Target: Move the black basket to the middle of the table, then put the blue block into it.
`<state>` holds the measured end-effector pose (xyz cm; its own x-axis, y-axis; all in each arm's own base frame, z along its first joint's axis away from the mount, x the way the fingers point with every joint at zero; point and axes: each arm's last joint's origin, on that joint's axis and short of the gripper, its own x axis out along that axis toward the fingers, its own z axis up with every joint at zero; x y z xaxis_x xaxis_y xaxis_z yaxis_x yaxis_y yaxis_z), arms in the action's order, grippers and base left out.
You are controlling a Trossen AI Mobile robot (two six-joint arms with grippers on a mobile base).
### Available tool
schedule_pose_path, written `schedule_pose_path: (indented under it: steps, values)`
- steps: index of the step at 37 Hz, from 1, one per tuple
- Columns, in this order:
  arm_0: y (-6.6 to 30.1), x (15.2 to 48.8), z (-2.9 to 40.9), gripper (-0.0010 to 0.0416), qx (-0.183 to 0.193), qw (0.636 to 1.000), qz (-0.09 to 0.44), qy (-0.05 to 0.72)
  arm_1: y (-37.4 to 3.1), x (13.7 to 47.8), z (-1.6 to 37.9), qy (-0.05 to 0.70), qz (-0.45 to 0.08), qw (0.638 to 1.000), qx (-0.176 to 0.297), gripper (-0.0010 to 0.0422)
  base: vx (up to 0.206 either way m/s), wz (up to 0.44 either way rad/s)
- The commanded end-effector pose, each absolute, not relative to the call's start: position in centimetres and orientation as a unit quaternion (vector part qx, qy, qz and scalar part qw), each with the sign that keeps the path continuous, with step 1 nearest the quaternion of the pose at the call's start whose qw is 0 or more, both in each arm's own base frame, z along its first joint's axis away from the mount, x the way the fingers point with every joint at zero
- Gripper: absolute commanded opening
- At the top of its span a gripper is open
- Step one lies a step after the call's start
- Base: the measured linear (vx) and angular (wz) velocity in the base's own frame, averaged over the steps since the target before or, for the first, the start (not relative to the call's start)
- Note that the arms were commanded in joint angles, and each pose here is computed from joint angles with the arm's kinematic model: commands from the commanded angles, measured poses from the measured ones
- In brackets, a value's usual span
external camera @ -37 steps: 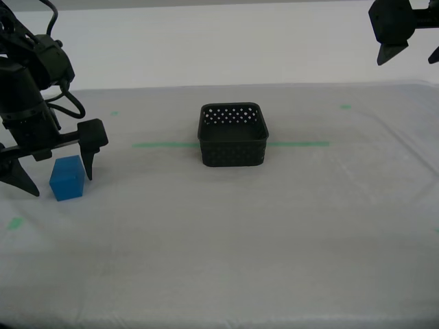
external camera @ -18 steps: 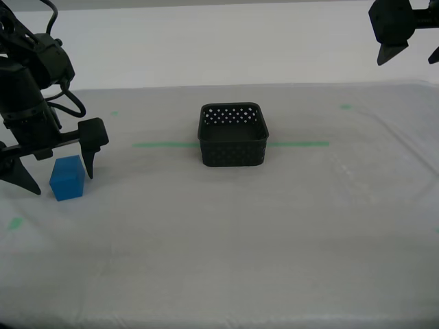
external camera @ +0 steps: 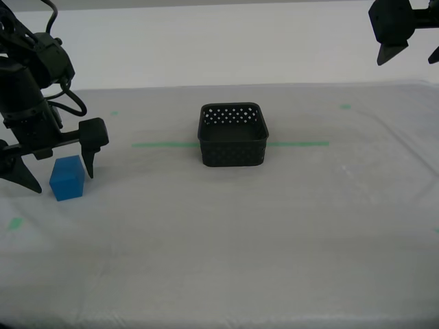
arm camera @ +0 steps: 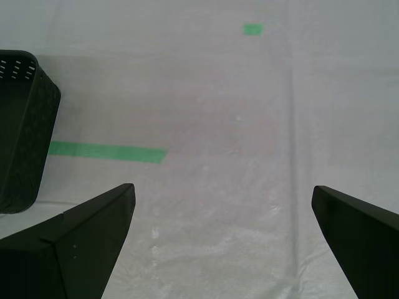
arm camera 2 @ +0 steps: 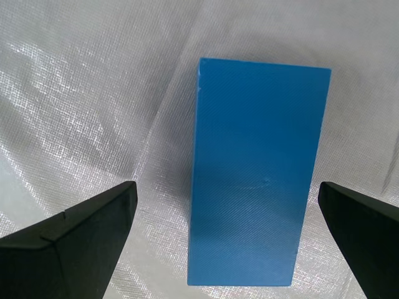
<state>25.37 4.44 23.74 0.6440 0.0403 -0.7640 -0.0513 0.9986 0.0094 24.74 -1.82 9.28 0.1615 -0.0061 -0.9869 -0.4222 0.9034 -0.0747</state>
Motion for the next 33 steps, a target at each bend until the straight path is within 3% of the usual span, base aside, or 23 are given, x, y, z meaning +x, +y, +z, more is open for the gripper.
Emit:
schedule_pose_path:
  steps: [1, 9, 33]
  values:
    - [4.44, 25.39, 23.81, 0.0399, -0.008, 0.907, 0.025, 0.42, -1.82, 24.75, 9.29, 0.632, 0.14, 0.744, -0.168, 0.04, 0.0, 0.0]
    - [4.44, 25.38, 23.79, 0.0399, -0.008, 0.907, 0.025, 0.42, -1.82, 24.75, 9.29, 0.632, 0.14, 0.744, -0.168, 0.0374, 0.0, 0.0]
    - [4.44, 25.38, 23.79, 0.0399, -0.008, 0.907, 0.025, 0.42, -1.81, 24.68, 9.28, 0.634, 0.14, 0.742, -0.167, 0.0144, 0.0, 0.0]
